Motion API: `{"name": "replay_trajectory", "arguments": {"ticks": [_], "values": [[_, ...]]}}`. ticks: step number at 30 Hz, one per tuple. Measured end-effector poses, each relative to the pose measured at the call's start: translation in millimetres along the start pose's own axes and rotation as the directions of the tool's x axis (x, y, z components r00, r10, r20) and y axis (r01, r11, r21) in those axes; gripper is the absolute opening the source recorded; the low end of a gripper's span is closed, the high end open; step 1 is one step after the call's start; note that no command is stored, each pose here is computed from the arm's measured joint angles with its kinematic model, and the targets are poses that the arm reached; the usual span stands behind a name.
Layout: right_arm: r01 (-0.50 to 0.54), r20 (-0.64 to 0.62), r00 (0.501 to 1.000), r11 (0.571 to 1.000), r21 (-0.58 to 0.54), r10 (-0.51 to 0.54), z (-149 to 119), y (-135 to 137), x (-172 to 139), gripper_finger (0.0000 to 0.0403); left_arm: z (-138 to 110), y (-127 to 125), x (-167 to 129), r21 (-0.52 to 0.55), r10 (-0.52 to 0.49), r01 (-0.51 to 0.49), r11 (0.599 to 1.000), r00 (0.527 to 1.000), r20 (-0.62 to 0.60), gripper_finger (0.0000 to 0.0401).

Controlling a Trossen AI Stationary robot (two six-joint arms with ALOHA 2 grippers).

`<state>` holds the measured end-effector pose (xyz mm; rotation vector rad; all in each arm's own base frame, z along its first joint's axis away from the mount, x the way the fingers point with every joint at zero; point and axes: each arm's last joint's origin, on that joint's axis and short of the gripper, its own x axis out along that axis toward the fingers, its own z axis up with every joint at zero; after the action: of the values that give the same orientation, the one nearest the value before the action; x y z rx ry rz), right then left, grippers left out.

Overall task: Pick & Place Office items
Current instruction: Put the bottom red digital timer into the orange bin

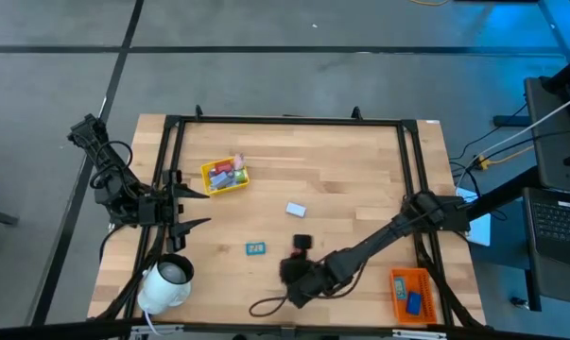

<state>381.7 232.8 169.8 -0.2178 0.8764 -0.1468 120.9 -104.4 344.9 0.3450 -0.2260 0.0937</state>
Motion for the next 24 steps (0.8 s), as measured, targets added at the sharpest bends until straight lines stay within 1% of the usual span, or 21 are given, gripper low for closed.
{"name": "replay_trajectory", "arguments": {"ticks": [2, 5, 9, 11, 12, 15, 17, 20, 22, 24], "values": [[0.047, -0.124, 0.991, 0.998, 0.028, -0.044, -8, 0, -17, 0.0048, 0, 0, 0, 0.002, -0.001, 0.001, 1.000, 1.000, -0.001, 0.0221], [0.085, -0.319, 0.946, 0.993, 0.082, -0.055, -32, 10, -46, 0.0048, -1, 0, 0, 0.006, -0.003, 0.003, 1.000, 1.000, -0.004, 0.0221], [0.095, -0.484, 0.875, 0.976, 0.198, 0.013, -66, 41, -88, 0.0048, -1, 0, 0, 0.007, -0.003, 0.003, 1.000, 1.000, -0.004, 0.0221], [0.132, -0.541, 0.841, 0.956, 0.263, 0.033, -84, 57, -109, 0.0048, -1, 0, 0, 0.007, -0.003, 0.003, 1.000, 1.000, -0.004, 0.0221], [0.163, -0.566, 0.824, 0.947, 0.277, 0.024, -93, 63, -120, 0.0048, -1, 0, 0, 0.007, -0.003, 0.003, 1.000, 1.000, -0.004, 0.0221], [0.269, -0.581, 0.813, 0.909, 0.318, -0.038, -114, 74, -149, 0.0048, 0, 0, 0, 0.009, -0.001, 0.001, 1.000, 1.000, -0.001, 0.0221], [0.331, -0.584, 0.807, 0.886, 0.324, -0.088, -122, 77, -168, 0.0048, 0, 0, 0, 0.005, 0.001, -0.001, 1.000, 1.000, 0.001, 0.0221], [0.420, -0.578, 0.800, 0.839, 0.347, -0.162, -132, 77, -191, 0.0048, 0, 0, 0, -0.003, 0.000, 0.000, 1.000, 1.000, 0.001, 0.0221], [0.410, -0.553, 0.819, 0.829, 0.380, -0.152, -139, 83, -203, 0.0048, 0, 0, 0, -0.009, 0.000, 0.000, 1.000, 1.000, 0.001, 0.0221], [0.423, -0.568, 0.810, 0.817, 0.393, -0.146, -148, 87, -211, 0.0048, 0, 0, 0, -0.016, 0.000, 0.000, 1.000, 1.000, 0.000, 0.0221]]}}
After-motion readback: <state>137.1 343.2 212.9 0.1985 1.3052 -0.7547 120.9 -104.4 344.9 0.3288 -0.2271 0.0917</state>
